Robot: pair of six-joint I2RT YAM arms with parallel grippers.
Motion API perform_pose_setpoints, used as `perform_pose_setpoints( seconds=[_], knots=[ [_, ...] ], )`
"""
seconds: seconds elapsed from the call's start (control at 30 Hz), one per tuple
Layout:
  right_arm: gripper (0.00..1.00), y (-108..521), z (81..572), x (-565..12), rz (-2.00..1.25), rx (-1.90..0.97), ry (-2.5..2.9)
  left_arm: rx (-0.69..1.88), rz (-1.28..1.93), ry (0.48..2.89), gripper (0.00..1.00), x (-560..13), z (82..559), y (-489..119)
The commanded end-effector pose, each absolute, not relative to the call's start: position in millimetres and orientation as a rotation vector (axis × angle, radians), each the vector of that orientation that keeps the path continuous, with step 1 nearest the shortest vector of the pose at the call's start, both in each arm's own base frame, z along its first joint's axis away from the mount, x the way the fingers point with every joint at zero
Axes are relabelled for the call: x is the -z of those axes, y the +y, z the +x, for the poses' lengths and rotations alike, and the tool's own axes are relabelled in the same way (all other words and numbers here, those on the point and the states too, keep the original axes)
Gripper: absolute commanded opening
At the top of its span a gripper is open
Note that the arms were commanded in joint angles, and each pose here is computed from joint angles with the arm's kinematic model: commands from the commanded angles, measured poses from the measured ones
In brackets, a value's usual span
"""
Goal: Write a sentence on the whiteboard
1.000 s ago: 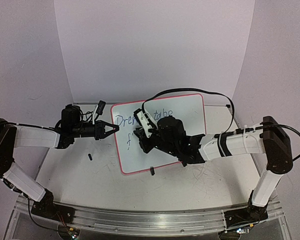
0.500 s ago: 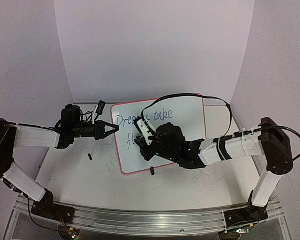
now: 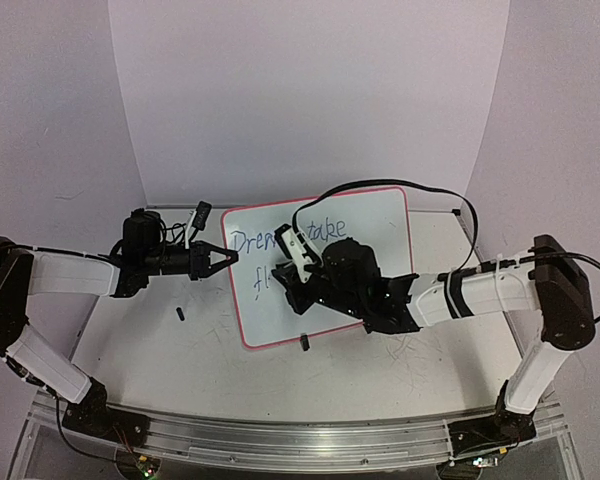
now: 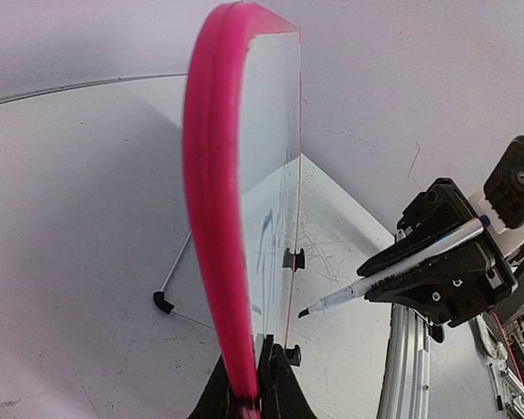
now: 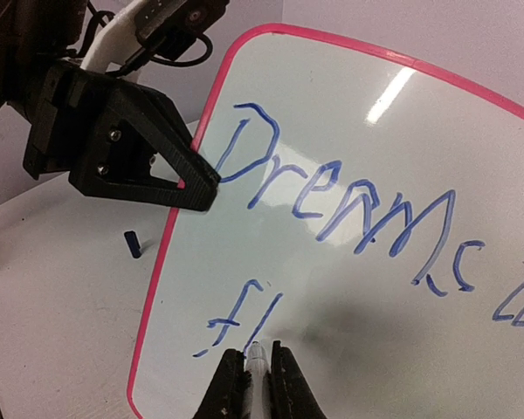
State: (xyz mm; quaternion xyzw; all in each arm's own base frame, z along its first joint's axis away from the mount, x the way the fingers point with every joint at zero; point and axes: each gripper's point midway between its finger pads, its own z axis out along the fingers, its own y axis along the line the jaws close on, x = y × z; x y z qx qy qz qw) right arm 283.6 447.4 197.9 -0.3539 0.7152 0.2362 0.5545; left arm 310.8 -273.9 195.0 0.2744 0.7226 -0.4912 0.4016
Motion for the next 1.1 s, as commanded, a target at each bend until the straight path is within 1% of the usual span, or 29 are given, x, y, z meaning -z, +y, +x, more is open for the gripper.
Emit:
perform_pose_setpoints(
  seconds=[0.0,0.4,0.7,0.9,1.07],
  knots=[
    [0.00,452,299,-233,-0.752,-0.560,1.624,1.106,0.683,1.821,0.00,-195,326,-269],
    [0.00,455,305,-224,-0.752,-0.549,1.642,1.112,0.689,1.821,0.00,-194,327,-271],
    [0.00,441,314,-208,-0.703,-0.457,1.701,1.111,0.689,1.822,0.00,-194,326,-270],
    [0.00,439,297,-227,-0.731,-0.561,1.658,1.112,0.689,1.820,0.00,-195,327,-271],
    [0.00,443,293,-217,-0.756,-0.585,1.673,1.112,0.689,1.820,0.00,-195,327,-271]
  ],
)
